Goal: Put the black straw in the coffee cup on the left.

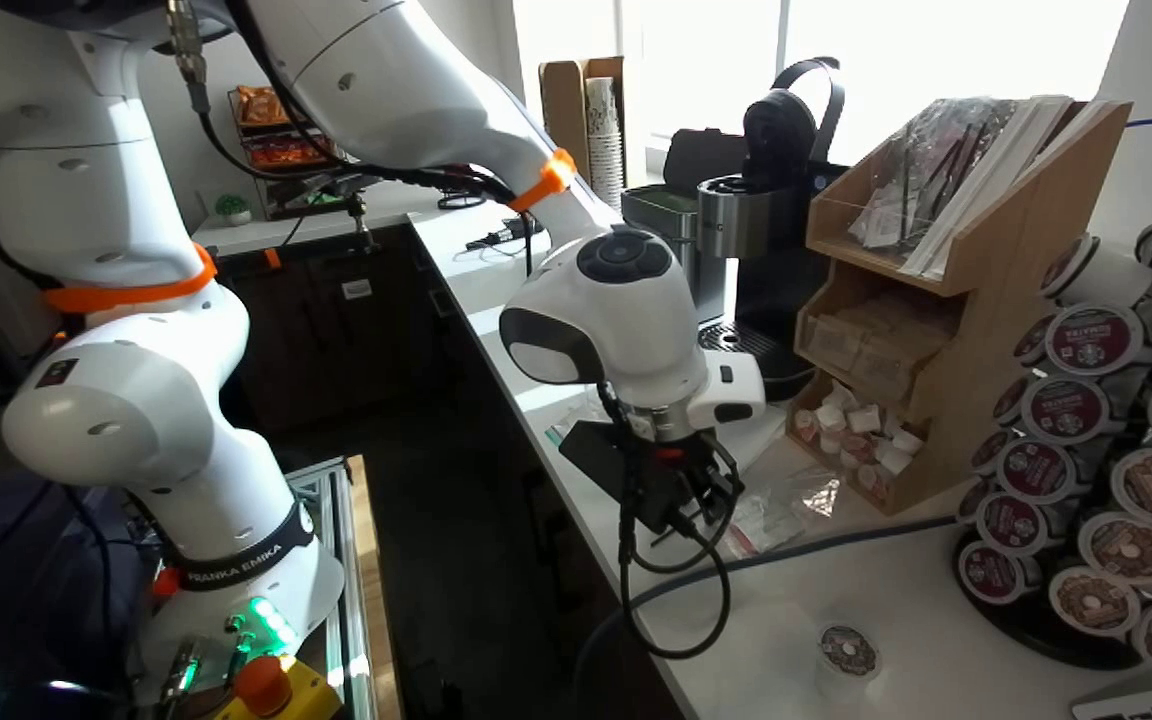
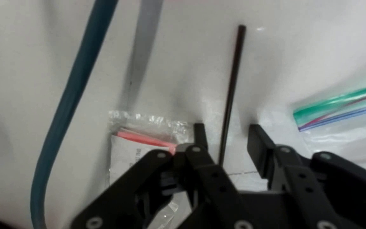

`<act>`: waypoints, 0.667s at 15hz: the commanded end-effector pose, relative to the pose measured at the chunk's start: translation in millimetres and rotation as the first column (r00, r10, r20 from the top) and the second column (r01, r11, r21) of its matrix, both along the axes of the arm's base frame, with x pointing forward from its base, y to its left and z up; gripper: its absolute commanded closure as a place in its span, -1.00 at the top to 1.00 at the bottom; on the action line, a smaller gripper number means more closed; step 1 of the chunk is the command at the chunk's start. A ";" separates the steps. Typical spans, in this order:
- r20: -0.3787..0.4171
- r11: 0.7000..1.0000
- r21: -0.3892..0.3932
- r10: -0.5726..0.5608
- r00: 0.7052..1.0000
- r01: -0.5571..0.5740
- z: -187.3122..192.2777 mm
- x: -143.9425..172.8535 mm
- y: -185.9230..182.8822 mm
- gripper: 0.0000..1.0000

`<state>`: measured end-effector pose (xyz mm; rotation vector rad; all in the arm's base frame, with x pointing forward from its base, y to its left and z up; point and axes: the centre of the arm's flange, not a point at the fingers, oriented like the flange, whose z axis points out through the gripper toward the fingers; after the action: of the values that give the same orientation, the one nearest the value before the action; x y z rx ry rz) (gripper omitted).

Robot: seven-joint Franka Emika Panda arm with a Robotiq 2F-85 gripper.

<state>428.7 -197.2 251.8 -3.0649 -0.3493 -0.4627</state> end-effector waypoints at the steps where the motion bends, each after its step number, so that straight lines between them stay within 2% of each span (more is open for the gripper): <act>1: 0.018 1.000 -0.004 0.003 1.000 -0.003 -10.8 -1.2 -4.5 -0.53; 3: 0.019 1.000 -0.004 0.002 1.000 -0.002 -10.4 -1.4 -5.0 -0.24; 5: 0.018 1.000 -0.004 0.004 1.000 -0.004 -10.9 -1.7 -4.8 -0.15; 6: 0.018 1.000 -0.003 0.005 1.000 -0.005 -11.6 -1.8 -4.6 -0.32; 8: 0.019 1.000 -0.004 0.005 1.000 -0.005 -11.0 -1.6 -5.0 -0.40; 9: 0.019 1.000 -0.005 0.005 1.000 -0.005 -10.6 -1.6 -5.4 0.00; 10: 0.020 1.000 -0.005 0.005 1.000 -0.005 -10.2 -1.7 -5.5 0.19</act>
<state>427.9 -200.1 251.2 -3.0621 -0.3476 -0.4738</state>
